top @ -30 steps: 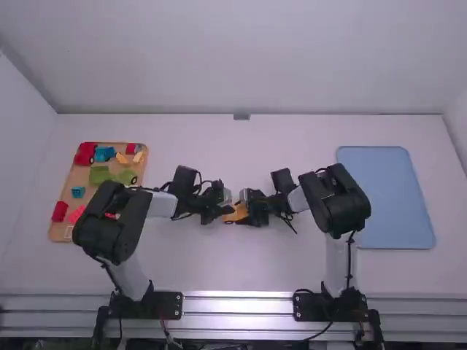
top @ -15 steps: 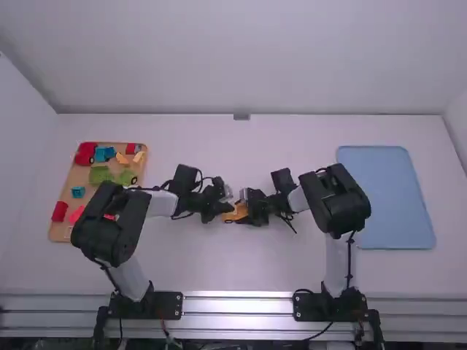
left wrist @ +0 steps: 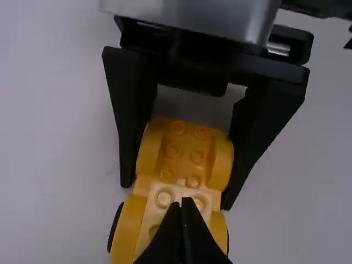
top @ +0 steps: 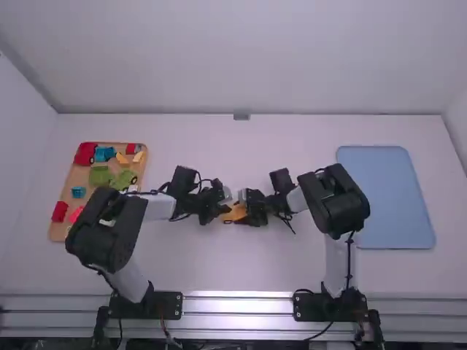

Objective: Assemble lego blocks to make yellow taxi

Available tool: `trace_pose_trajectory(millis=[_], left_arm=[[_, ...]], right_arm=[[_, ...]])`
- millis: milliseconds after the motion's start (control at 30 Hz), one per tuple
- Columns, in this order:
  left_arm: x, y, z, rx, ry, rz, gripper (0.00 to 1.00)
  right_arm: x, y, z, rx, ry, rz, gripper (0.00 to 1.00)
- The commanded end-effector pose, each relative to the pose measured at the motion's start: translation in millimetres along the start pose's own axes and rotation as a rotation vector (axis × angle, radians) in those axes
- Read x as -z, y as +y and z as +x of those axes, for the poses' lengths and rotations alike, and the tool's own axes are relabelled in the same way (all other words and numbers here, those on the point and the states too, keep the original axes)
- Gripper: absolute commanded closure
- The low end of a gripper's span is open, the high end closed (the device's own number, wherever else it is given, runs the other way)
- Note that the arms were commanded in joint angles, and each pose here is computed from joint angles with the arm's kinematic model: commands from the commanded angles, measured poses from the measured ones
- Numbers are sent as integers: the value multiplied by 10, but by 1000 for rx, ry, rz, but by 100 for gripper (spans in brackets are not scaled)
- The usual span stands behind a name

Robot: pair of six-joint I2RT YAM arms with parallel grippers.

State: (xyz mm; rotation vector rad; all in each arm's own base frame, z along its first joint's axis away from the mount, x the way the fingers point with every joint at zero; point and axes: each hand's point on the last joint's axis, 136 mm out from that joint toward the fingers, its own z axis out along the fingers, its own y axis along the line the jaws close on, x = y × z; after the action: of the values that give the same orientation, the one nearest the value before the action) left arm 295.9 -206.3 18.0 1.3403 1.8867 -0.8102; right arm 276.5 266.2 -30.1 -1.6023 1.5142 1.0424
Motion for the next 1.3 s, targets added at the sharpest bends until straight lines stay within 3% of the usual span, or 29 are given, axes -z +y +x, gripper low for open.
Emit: trace_pose_trajectory(millis=[0, 200, 333, 433, 567, 600, 667, 700, 767, 900, 1000, 1133, 1167, 1267], left_arm=[[-77, 12, 445, 52, 134, -41, 98], [-53, 49, 541, 70, 195, -66, 98], [-43, 121, 393, 49, 162, -71, 98], [106, 205, -137, -18, 31, -63, 98], [453, 440, -727, -31, -30, -180, 97], [471, 455, -742, -29, -29, -189, 96], [723, 634, -912, -2, -6, -326, 80], [793, 677, -947, -3, 3, -369, 60], [923, 718, -1018, -3, 8, -436, 1], [1034, 677, -1078, -14, 13, -468, 1], [1065, 646, -1107, -16, 7, -468, 1], [1111, 701, -1087, 55, 7, -510, 1], [1122, 720, -1072, 71, 11, -523, 1], [1115, 704, -998, 74, 45, -523, 1]], right_arm=[[-5, 62, 174, -52, 54, 5, 48], [-5, 58, 171, -50, 53, 6, 48], [-5, 57, 171, -49, 53, 6, 48], [-5, 60, 174, -51, 54, 6, 48], [-5, 53, 168, -47, 52, 7, 47], [-5, 50, 166, -45, 52, 8, 47], [8, 19, 161, -37, 47, 19, 45], [14, 5, 158, -35, 45, 24, 44], [13, -8, 147, -28, 43, 25, 42], [15, -47, 115, -36, 46, 22, 32], [35, -62, 65, -52, 53, 12, 19], [121, -122, 62, -82, 141, 45, 8], [143, -130, 54, -83, 155, 53, 1], [272, -148, 22, -88, 235, 96, 1]])
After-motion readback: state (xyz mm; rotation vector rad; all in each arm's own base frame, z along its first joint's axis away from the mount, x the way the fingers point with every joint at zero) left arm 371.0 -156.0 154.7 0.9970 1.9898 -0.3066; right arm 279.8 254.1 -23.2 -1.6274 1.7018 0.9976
